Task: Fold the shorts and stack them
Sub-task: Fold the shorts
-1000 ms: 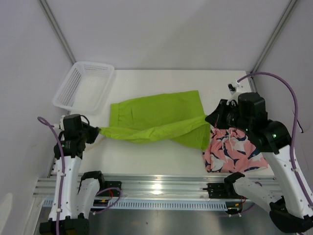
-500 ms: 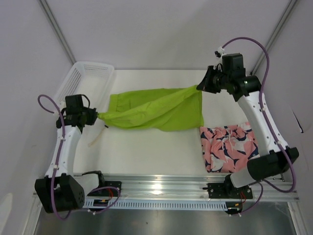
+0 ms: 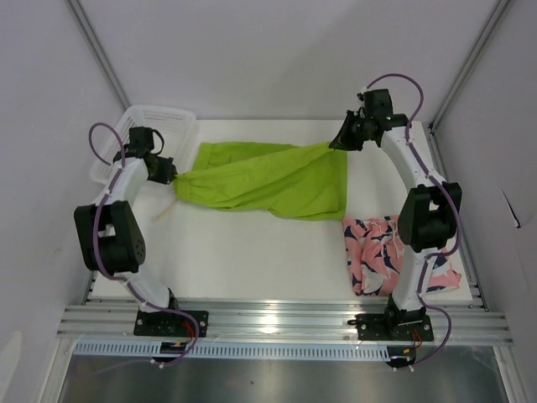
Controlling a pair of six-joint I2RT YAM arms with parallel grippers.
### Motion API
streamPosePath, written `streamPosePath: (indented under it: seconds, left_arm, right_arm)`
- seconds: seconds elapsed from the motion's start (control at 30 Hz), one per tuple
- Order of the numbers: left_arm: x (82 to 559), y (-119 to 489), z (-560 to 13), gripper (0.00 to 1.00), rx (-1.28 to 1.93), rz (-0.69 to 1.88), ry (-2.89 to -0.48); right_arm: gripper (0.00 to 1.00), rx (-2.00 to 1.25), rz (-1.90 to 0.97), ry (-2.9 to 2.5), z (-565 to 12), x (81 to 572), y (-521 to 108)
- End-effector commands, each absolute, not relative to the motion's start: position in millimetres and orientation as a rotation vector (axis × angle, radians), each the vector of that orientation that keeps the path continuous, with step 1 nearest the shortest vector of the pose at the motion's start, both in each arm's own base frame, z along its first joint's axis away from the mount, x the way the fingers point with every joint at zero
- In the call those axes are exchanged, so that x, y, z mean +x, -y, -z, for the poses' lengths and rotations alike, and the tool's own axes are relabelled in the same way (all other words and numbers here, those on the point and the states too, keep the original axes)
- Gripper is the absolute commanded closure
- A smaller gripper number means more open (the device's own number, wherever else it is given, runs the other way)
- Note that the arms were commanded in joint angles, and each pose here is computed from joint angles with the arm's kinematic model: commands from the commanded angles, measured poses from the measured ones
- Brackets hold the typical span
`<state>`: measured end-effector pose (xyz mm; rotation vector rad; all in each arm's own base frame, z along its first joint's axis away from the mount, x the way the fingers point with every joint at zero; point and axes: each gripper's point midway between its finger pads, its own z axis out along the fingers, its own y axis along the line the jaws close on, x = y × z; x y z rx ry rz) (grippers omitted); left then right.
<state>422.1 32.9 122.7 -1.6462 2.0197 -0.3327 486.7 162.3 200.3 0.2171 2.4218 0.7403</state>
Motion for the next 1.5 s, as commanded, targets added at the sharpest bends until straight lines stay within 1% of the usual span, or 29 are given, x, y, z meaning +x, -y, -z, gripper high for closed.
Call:
streamPosePath:
  seconds: [0.0,0.03,0.07,0.2,0.3,0.43,0.53,0.57,0.6,0.77,0.87,0.9,0.93,1.0,1.03,1.07,1.13,1.17,1.23,1.3,1.33,1.4,1.47]
  left_arm:
    - [454.5,-33.0,-141.1,1.0,-1.586,0.337,-1.999]
    - [466.3,-32.7,-142.8,1.0,-1.572,0.336,-2.005]
    - [466.9,-30.4,-135.4,1.0,-1.575,0.329,-2.024]
    - [476.4,-26.3,-147.5,1.0,-1.543,0.326,-2.029]
    - [474.3,-29.3,-161.1,1.0,-1.525,0.336,-1.978]
    - [488.2,-22.4,-188.2,1.0,-1.432,0.409,-1.89]
    - [495.2,-15.5,-203.5,1.0,-1.385,0.428,-1.888]
    - [494.5,-14.3,-202.9,1.0,-1.385,0.43,-1.897]
    - [493.5,-13.7,-203.3,1.0,-1.386,0.431,-1.902]
    - [481.7,-11.4,-206.7,1.0,-1.361,0.451,-1.891]
    - [472.1,-13.1,-209.6,1.0,-1.348,0.439,-1.882]
    - [469.0,-13.2,-209.5,1.0,-1.347,0.434,-1.885]
    - [466.5,-13.4,-210.7,1.0,-1.342,0.428,-1.889]
    - [456.0,-13.4,-211.9,1.0,-1.341,0.412,-1.906]
    - [452.2,-14.3,-214.2,1.0,-1.337,0.402,-1.907]
    - [446.3,-15.2,-224.6,1.0,-1.327,0.404,-1.894]
    - [432.6,-19.3,-225.5,1.0,-1.323,0.369,-1.904]
    - [423.7,-24.0,-234.7,1.0,-1.318,0.368,-1.885]
    - [405.9,-25.7,-227.2,1.0,-1.321,0.366,-1.92]
    - [386.6,-35.7,-243.9,1.0,-1.315,0.379,-1.879]
    - [374.1,-38.6,-230.6,1.0,-1.332,0.359,-1.898]
    - [351.0,-41.6,-236.5,1.0,-1.312,0.343,-1.868]
    - [338.2,-44.2,-243.5,1.0,-1.294,0.345,-1.841]
  right_arm:
    - [1.0,0.256,-0.774,-2.294,-222.1,524.3,-159.2]
    - [1.0,0.281,-0.765,-2.291,-214.1,532.4,-153.8]
    - [1.0,0.306,-0.763,-2.298,-209.9,533.5,-150.3]
    - [1.0,0.314,-0.776,-2.257,-211.2,537.1,-145.6]
    - [1.0,0.313,-0.777,-2.248,-214.7,529.5,-142.6]
    - [1.0,0.361,-0.748,-2.245,-215.2,515.3,-134.0]
    - [1.0,0.36,-0.775,-2.198,-233.4,501.6,-136.3]
    - [1.0,0.371,-0.783,-2.207,-223.8,493.8,-138.2]
    - [1.0,0.341,-0.798,-2.174,-239.0,483.3,-144.7]
    - [1.0,0.255,-0.811,-2.163,-255.9,442.7,-165.6]
    - [1.0,0.228,-0.805,-2.13,-275.7,410.2,-171.7]
    - [1.0,0.221,-0.8,-2.139,-272.9,398.4,-173.1]
    - [1.0,0.2,-0.803,-2.103,-290.5,381.9,-172.3]
    - [1.0,0.18,-0.804,-2.116,-288.0,358.9,-178.2]
    - [1.0,0.152,-0.82,-2.091,-300.6,341.2,-179.4]
    - [1.0,0.134,-0.816,-2.102,-300.1,329.5,-184.4]
    - [1.0,0.118,-0.801,-2.146,-290.0,306.6,-184.3]
    - [1.0,0.103,-0.813,-2.119,-299.6,292.3,-182.5]
    - [1.0,0.1,-0.796,-2.151,-289.8,270.6,-179.7]
    - [1.0,0.085,-0.816,-2.111,-300.7,248.3,-175.9]
    - [1.0,0.095,-0.816,-2.128,-296.6,238.3,-173.5]
    - [1.0,0.09,-0.833,-2.101,-304.8,216.5,-169.3]
    - [1.0,0.097,-0.862,-2.09,-309.1,202.6,-168.7]
